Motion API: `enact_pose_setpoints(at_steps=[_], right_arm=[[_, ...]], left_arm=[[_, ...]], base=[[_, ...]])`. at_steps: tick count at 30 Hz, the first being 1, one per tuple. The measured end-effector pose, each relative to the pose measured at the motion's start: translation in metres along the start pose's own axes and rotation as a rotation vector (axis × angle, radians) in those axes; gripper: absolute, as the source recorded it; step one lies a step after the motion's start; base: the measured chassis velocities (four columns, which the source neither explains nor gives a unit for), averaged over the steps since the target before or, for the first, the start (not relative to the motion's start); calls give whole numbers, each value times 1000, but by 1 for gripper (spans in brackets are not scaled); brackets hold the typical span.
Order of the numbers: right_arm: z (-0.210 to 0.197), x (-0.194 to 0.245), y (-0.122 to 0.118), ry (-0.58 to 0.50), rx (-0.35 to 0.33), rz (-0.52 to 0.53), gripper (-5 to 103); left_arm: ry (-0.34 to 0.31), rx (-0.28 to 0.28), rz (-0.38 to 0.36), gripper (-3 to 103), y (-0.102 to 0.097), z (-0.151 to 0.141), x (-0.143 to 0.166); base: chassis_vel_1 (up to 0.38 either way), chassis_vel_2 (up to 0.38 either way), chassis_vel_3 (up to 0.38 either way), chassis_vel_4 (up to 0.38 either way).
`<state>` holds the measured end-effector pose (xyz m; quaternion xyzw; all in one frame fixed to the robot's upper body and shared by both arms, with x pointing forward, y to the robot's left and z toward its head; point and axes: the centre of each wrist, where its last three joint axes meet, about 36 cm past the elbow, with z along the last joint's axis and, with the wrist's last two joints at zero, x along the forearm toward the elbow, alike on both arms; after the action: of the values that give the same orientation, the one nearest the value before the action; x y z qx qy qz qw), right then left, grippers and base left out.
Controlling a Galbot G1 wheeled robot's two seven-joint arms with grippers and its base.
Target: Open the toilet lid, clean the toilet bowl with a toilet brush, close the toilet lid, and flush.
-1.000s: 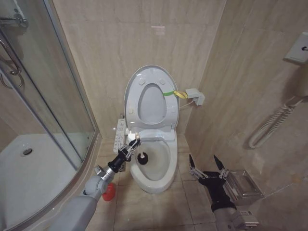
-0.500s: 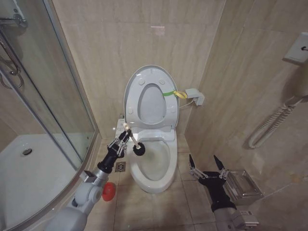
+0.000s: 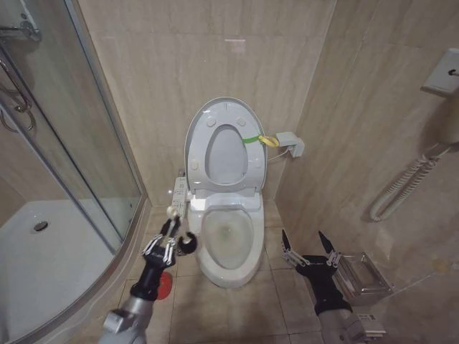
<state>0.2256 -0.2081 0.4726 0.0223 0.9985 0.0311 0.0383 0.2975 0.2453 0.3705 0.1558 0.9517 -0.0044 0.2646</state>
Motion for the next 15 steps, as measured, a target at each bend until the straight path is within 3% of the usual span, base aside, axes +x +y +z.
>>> enact_pose_setpoints(at_steps=[8, 15], right_arm=[[0, 0, 0, 0, 0, 0, 100], [0, 0, 0, 0, 0, 0, 100]], left_arm=[[85, -48, -172, 16, -3, -5, 27], [127, -63, -245, 16, 4, 4, 51]], base=[[0, 0, 0, 0], [0, 0, 0, 0]])
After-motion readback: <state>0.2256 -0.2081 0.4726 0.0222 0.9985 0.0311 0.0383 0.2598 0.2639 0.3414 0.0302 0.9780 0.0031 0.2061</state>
